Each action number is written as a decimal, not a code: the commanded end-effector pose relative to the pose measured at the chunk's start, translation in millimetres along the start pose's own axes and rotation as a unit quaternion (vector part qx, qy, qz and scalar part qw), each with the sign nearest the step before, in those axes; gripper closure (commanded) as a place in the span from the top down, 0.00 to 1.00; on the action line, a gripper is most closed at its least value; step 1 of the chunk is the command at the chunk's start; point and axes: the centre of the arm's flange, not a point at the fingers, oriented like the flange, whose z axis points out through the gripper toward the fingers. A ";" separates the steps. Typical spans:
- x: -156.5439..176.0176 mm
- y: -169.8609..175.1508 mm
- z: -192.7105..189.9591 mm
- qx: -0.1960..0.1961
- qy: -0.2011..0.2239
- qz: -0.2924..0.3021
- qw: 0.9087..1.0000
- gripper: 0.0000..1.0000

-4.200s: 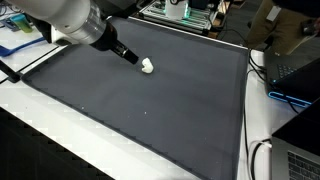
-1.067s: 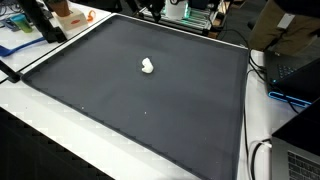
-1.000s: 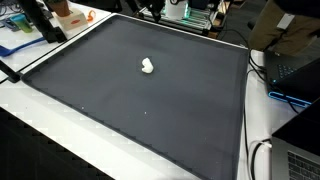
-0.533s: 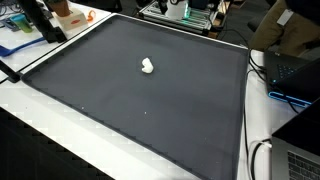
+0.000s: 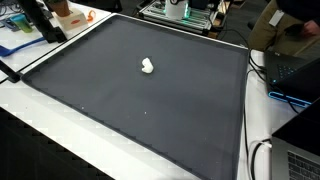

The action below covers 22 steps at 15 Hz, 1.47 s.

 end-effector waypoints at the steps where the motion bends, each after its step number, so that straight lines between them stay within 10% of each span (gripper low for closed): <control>1: 3.0 -0.2 1.2 0.000 -0.001 0.001 1.000 1.00; 6: 10.0 -0.4 6.0 -0.001 -0.007 0.002 1.000 1.00; 22: -127.9 -4.3 33.4 0.166 0.043 0.005 0.985 1.00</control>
